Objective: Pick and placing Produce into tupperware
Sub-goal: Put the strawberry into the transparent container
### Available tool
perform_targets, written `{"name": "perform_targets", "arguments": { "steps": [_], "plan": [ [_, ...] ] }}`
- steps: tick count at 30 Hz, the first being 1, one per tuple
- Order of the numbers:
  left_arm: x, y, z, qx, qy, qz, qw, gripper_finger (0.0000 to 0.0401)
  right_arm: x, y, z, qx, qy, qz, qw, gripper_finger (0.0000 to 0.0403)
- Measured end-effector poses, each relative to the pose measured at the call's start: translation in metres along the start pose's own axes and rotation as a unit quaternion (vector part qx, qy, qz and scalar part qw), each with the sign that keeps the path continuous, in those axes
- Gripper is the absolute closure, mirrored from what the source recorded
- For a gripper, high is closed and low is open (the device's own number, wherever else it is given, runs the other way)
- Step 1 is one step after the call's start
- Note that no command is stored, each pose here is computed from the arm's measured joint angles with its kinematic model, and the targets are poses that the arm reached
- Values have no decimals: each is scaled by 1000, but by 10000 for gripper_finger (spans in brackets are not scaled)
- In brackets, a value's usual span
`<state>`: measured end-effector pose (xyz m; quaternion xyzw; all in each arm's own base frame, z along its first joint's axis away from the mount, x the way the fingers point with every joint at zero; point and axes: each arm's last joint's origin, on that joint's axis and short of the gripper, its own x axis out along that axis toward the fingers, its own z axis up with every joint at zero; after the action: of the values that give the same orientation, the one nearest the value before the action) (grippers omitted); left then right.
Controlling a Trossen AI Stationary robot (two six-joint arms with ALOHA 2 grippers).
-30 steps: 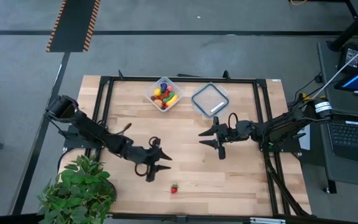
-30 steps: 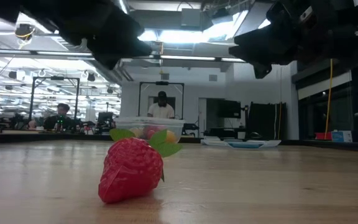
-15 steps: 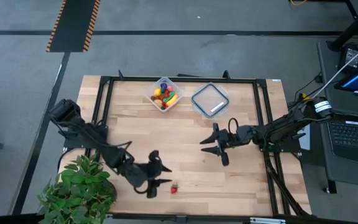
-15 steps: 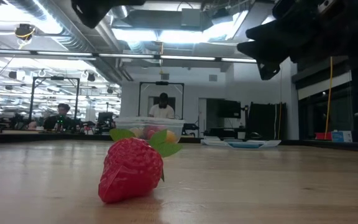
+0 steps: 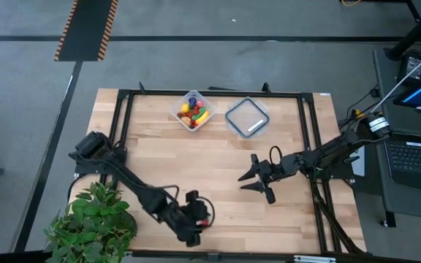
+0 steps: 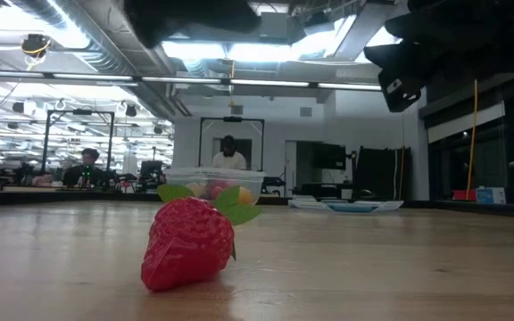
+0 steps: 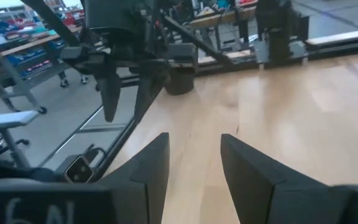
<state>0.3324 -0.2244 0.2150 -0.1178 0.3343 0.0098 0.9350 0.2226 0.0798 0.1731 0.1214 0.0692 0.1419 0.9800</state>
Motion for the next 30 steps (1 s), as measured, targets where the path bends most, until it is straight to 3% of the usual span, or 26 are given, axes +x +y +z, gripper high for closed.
{"name": "perform_targets", "arguments": {
  "steps": [10,25,30],
  "plan": [
    [5,-34,-10,-72,52,29,996,232,0,6,-6,5,22,5,1000,257],
    [7,-39,-14,-55,53,15,997,232,-1,5,-9,3,38,0,999,257],
    [9,-37,-12,-110,55,17,992,232,-1,5,-9,3,39,0,999,257]
  ]
}}
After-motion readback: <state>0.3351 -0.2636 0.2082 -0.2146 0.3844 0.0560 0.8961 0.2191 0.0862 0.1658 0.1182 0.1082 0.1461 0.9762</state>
